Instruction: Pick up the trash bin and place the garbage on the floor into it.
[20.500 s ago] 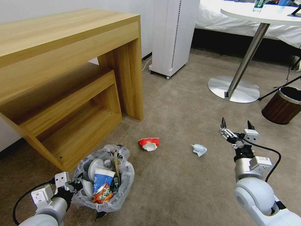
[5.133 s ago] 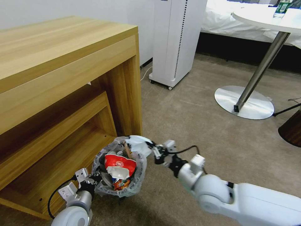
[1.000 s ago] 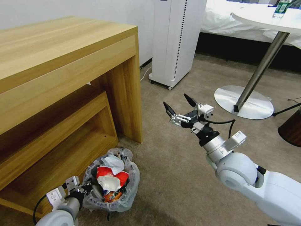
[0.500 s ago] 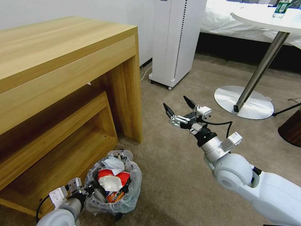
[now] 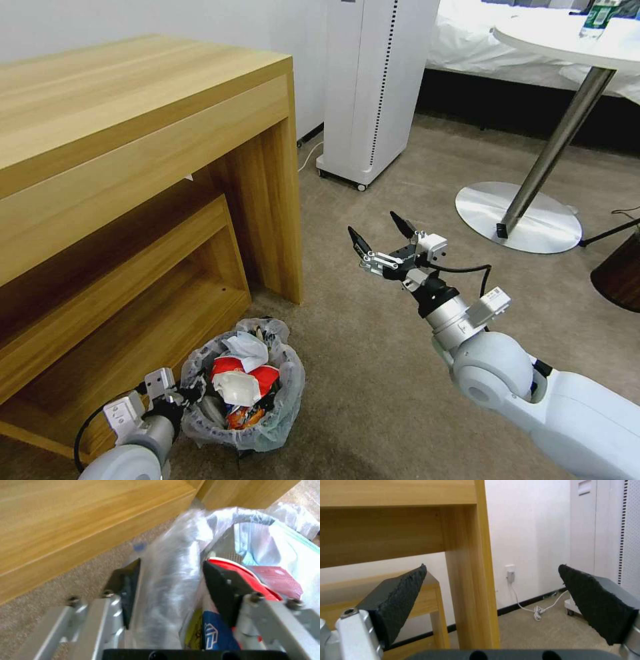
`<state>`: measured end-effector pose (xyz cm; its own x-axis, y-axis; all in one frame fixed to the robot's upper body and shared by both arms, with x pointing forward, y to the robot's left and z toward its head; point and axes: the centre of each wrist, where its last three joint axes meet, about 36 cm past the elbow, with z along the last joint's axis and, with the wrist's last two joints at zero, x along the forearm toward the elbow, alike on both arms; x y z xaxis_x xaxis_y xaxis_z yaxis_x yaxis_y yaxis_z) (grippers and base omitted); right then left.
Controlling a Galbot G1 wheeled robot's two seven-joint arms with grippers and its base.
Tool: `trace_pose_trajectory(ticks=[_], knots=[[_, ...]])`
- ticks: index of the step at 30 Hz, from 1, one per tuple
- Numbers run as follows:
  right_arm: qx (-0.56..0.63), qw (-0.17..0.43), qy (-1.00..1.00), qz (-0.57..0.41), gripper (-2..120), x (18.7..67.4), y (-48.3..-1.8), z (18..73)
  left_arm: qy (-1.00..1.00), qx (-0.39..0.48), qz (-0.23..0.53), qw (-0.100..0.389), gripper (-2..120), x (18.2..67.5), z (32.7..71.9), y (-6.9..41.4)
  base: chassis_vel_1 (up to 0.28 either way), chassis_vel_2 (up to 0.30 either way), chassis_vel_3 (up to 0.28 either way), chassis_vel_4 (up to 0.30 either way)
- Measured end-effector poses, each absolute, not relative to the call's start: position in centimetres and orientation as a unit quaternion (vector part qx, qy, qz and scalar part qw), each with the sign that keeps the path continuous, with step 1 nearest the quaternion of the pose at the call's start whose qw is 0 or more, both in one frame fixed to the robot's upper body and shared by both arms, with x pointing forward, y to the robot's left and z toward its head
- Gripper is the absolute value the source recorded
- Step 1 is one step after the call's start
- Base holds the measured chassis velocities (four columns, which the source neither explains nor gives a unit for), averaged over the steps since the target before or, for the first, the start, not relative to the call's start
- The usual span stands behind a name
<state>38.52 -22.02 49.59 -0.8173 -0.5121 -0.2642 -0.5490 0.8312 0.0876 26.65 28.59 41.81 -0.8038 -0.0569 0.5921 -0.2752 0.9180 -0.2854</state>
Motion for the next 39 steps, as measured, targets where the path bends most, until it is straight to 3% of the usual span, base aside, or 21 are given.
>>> trace_pose_trajectory(ticks=[2,3,9,11,13,22,24,39], knots=[[-0.279,0.115,0.95,0.08,100,38.5,-22.0,49.6,-0.933,0.089,0.18,0.299,57,26.6,41.8,28.6,0.0,0.0,0.0,0.0],[-0.279,0.114,0.95,0.08,100,38.4,-22.0,49.4,-0.935,0.091,0.173,0.295,66,26.4,41.8,28.7,0.0,0.0,0.0,0.0],[-0.279,0.112,0.951,0.077,100,38.2,-22.1,49.0,-0.944,0.097,0.153,0.277,85,25.8,42.1,28.9,0.0,0.0,0.0,0.0],[-0.278,0.112,0.951,0.078,100,38.2,-22.1,49.0,-0.945,0.097,0.151,0.274,85,25.8,42.2,28.9,0.0,0.0,0.0,0.0],[-0.273,0.113,0.952,0.082,100,38.1,-22.2,48.8,-0.957,0.102,0.122,0.242,99,25.0,42.6,29.1,0.0,0.0,0.0,0.0],[-0.247,0.136,0.956,0.081,100,38.3,-23.2,49.0,-0.977,0.091,0.071,0.177,100,23.4,44.1,29.4,0.0,0.0,0.0,0.0],[-0.225,0.167,0.957,0.075,100,39.1,-24.0,49.1,-0.982,0.088,0.065,0.154,100,22.9,45.0,29.4,0.0,0.0,0.0,0.0],[-0.058,0.234,0.969,0.053,100,38.1,-30.1,47.9,-0.991,0.087,0.025,0.101,100,22.7,45.8,29.4,0.0,0.0,0.0,0.0]])
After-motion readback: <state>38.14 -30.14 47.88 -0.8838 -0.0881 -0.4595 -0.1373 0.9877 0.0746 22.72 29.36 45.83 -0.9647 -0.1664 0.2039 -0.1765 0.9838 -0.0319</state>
